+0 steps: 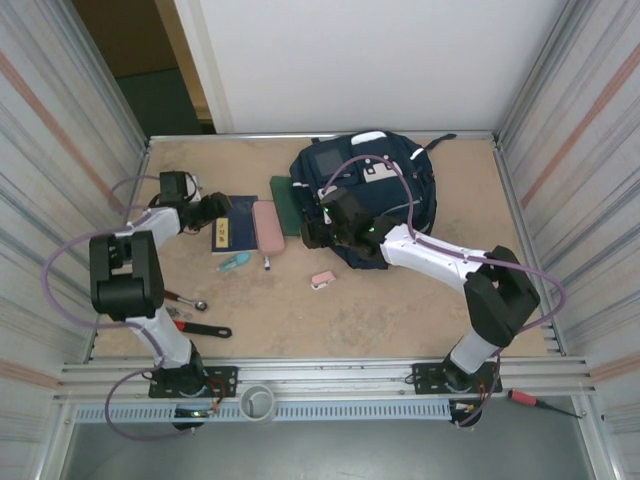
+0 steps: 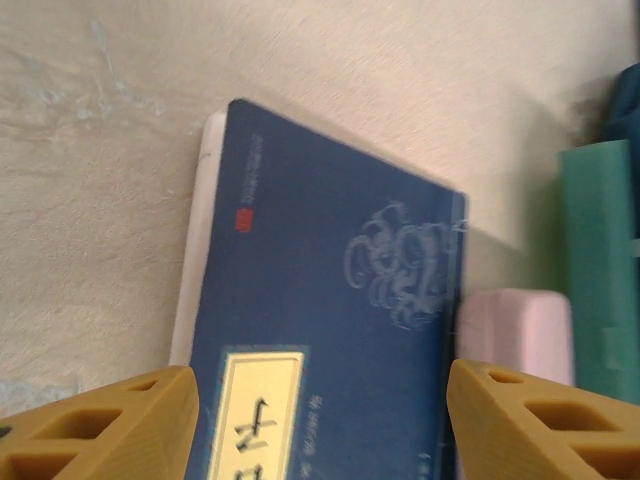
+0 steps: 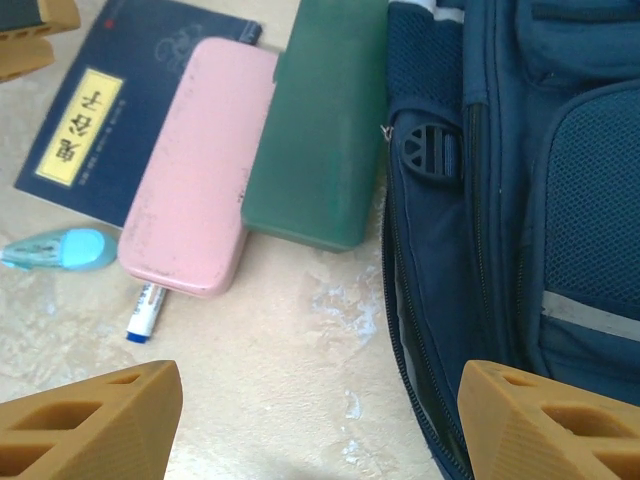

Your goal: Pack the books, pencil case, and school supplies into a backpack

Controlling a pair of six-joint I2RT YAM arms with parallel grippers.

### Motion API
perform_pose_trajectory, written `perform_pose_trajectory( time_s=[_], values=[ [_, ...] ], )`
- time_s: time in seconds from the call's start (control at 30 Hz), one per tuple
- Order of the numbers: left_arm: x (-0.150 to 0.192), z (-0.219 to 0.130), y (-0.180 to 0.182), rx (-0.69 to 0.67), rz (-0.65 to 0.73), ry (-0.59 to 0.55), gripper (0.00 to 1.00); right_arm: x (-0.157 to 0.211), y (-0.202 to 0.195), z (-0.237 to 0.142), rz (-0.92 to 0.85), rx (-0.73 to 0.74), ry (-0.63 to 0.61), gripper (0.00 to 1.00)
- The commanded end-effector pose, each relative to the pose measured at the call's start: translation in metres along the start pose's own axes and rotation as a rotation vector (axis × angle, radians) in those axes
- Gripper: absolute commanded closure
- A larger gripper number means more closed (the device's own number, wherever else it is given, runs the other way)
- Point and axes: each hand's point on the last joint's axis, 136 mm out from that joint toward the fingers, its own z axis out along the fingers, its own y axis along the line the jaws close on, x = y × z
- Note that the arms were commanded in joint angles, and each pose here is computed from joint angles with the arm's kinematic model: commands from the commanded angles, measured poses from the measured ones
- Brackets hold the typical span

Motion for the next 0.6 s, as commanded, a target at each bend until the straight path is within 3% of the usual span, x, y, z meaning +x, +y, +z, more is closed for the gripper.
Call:
perform_pose_trajectory(
  time_s=[0.0,0.43,0.57],
  values=[
    [0.009,0.01,0.01,-0.05,0.015,0.083,0.35,0.002,-0.002,0.005,-0.01,0.014,0.028,0.28],
    [0.023,0.02,0.028,-0.134,0.012,0.196,0.33,0.015,-0.01,0.014,0.005,0.025,0.057,0.27],
    [0.032,0.024,0.031,-0.14,0.019,0.257,0.37,0.021,-0.014,0.017,0.02,0.025,0.071,0.27]
  ],
)
